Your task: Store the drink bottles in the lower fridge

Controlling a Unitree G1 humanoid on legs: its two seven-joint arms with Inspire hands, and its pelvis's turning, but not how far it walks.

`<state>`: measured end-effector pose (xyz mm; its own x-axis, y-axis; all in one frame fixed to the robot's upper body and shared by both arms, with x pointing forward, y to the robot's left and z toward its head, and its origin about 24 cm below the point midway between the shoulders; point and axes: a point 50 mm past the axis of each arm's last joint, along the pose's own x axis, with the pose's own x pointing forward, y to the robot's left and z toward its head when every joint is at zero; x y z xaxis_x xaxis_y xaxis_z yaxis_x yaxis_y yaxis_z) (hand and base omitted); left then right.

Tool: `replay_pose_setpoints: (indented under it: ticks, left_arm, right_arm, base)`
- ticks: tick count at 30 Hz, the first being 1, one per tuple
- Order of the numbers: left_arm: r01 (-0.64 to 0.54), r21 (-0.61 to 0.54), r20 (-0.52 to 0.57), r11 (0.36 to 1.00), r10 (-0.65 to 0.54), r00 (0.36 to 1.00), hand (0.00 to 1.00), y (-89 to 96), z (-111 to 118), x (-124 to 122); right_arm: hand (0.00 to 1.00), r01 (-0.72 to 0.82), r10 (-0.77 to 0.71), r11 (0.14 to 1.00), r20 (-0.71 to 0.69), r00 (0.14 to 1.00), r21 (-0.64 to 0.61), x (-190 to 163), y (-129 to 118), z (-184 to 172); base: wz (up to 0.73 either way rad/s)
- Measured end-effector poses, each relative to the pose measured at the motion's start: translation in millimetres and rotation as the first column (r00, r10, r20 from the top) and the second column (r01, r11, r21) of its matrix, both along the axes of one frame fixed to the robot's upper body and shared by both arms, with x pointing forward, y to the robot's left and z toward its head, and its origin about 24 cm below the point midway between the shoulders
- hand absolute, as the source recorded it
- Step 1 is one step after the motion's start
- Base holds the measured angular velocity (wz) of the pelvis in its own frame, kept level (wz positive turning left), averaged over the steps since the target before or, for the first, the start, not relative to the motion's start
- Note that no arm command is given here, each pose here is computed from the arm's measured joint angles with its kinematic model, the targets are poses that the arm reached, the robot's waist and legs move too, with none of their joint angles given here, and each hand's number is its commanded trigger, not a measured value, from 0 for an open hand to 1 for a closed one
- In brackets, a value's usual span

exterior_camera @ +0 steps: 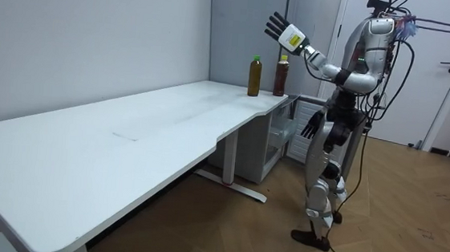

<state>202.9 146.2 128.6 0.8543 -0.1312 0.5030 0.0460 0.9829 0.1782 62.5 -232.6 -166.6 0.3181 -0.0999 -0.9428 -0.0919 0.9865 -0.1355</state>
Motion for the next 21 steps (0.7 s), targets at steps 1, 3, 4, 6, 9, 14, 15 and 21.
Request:
replay_pose_setpoints:
  ticks: [1,3,4,6,9,14,15,21]
  left_arm:
    - [0.014,0.003,-0.003,1.0,-0.014,1.0,0.0,-1.9,0,0]
    - [0.029,0.002,-0.006,1.0,-0.029,1.0,0.0,-4.5,-1,0]
    - [0.035,0.002,-0.007,0.999,-0.035,0.999,0.0,-5.3,-1,-1]
    - [0.042,0.001,-0.008,0.999,-0.042,0.999,0.0,-6.7,-1,-1]
    - [0.057,0.002,-0.011,0.998,-0.057,0.998,0.0,-8.4,-2,-1]
    - [0.106,-0.021,-0.021,0.994,-0.106,0.994,0.0,-10.9,-1,1]
    - [0.117,-0.034,-0.028,0.993,-0.118,0.993,0.0,-11.0,-1,1]
    - [0.155,-0.039,-0.062,0.987,-0.157,0.986,0.0,-13.3,-4,2]
  right_arm:
    - [0.0,-0.001,0.001,1.0,0.001,1.0,-0.002,0,0,0]
    - [0.0,-0.008,0.008,1.0,0.002,1.0,-0.003,1,1,0]
    - [0.0,-0.019,0.019,1.0,0.004,1.0,-0.006,2,1,0]
    - [0.0,-0.037,0.037,0.999,0.006,0.999,-0.009,5,3,0]
    - [0.0,-0.038,0.038,0.999,0.011,0.999,-0.006,7,6,0]
    - [0.0,-0.034,0.034,0.999,0.014,0.999,-0.007,7,7,0]
    - [0.0,-0.033,0.033,0.999,0.014,0.999,-0.007,7,7,0]
    - [0.0,-0.029,0.029,1.0,0.022,0.999,-0.004,11,7,0]
  base:
    - [-0.06]
    - [-0.09]
    - [-0.14]
    - [-0.11]
    - [-0.01]
    - [-0.01]
    - [-0.04]
    - [-0.01]
